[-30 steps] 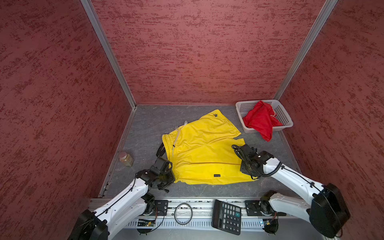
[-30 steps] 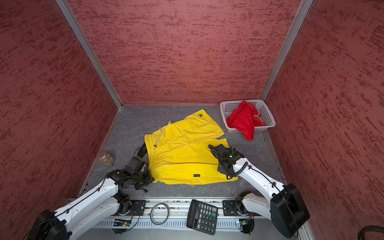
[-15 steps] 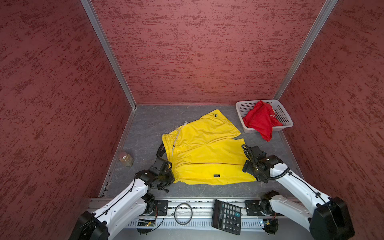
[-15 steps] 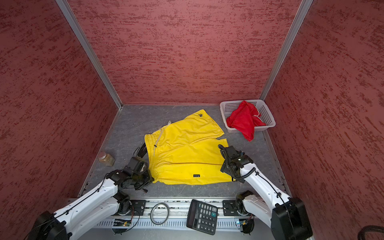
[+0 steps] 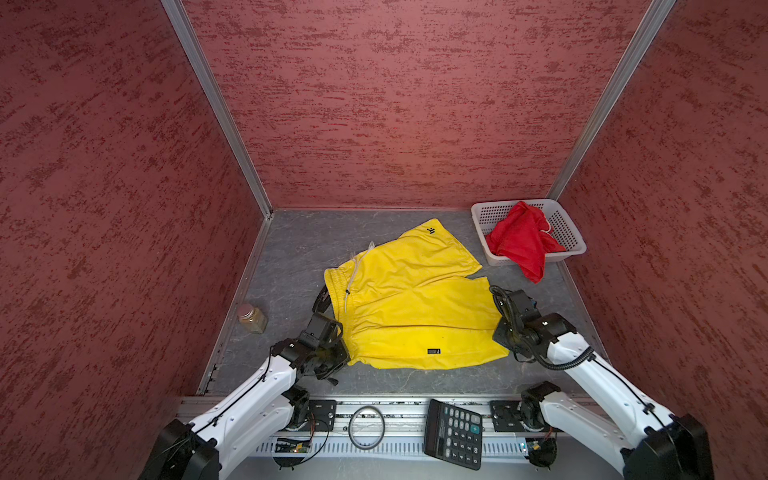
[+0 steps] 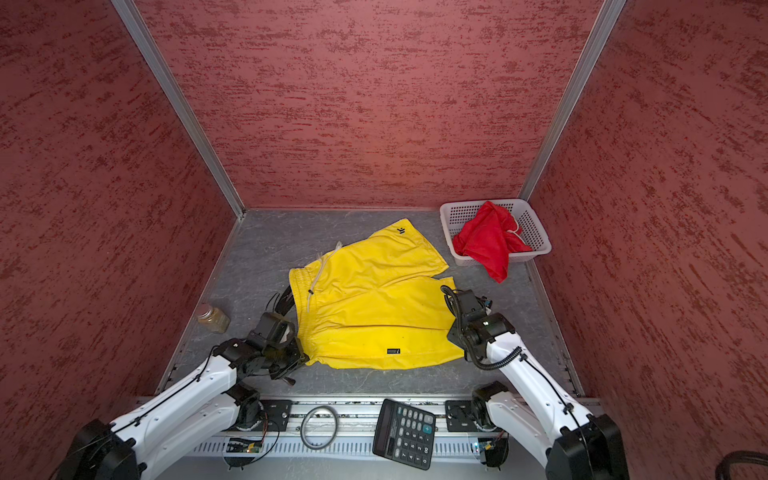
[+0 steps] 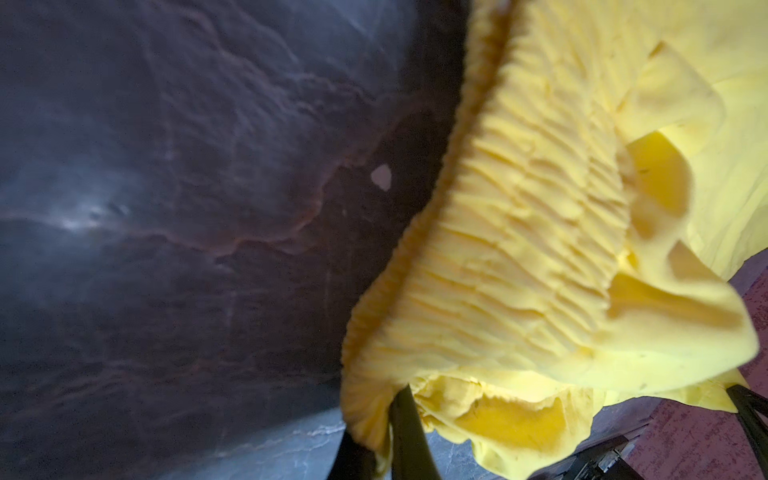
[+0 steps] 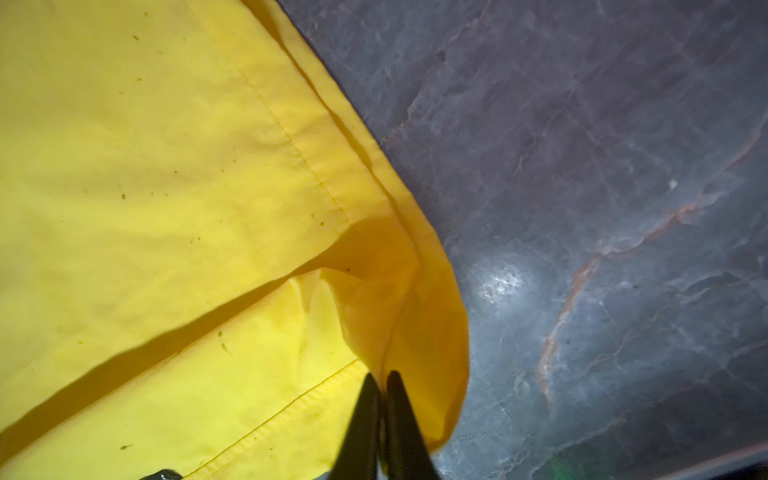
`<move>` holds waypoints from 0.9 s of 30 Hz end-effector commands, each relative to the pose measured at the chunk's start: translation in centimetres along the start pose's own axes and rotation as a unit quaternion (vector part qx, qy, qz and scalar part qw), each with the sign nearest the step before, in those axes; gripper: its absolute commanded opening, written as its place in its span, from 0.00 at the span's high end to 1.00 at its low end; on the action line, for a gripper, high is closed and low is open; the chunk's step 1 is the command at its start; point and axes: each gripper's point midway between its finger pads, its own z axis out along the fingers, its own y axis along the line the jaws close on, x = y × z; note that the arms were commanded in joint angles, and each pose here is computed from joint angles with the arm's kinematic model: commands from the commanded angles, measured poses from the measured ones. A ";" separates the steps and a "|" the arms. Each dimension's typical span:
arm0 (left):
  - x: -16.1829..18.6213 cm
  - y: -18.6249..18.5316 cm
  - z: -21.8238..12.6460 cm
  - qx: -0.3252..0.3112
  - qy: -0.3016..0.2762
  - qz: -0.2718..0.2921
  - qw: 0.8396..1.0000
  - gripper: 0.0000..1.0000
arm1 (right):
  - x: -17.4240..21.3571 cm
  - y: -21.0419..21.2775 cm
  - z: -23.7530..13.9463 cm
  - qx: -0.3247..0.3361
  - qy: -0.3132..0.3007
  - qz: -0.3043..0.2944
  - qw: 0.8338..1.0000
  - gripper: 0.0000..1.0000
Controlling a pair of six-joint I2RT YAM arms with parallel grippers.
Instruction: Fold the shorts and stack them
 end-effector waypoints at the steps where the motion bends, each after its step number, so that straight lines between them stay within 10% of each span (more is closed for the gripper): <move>1: 1.1 4.2 0.4 -0.070 0.012 -0.020 0.997 1.00 | -1.1 -0.1 -0.9 0.004 -0.016 0.009 1.000 1.00; 27: -1.4 -4.0 -9.8 0.131 -0.081 -0.033 0.988 1.00 | -11.5 6.4 -8.9 -0.152 -0.154 0.022 0.976 1.00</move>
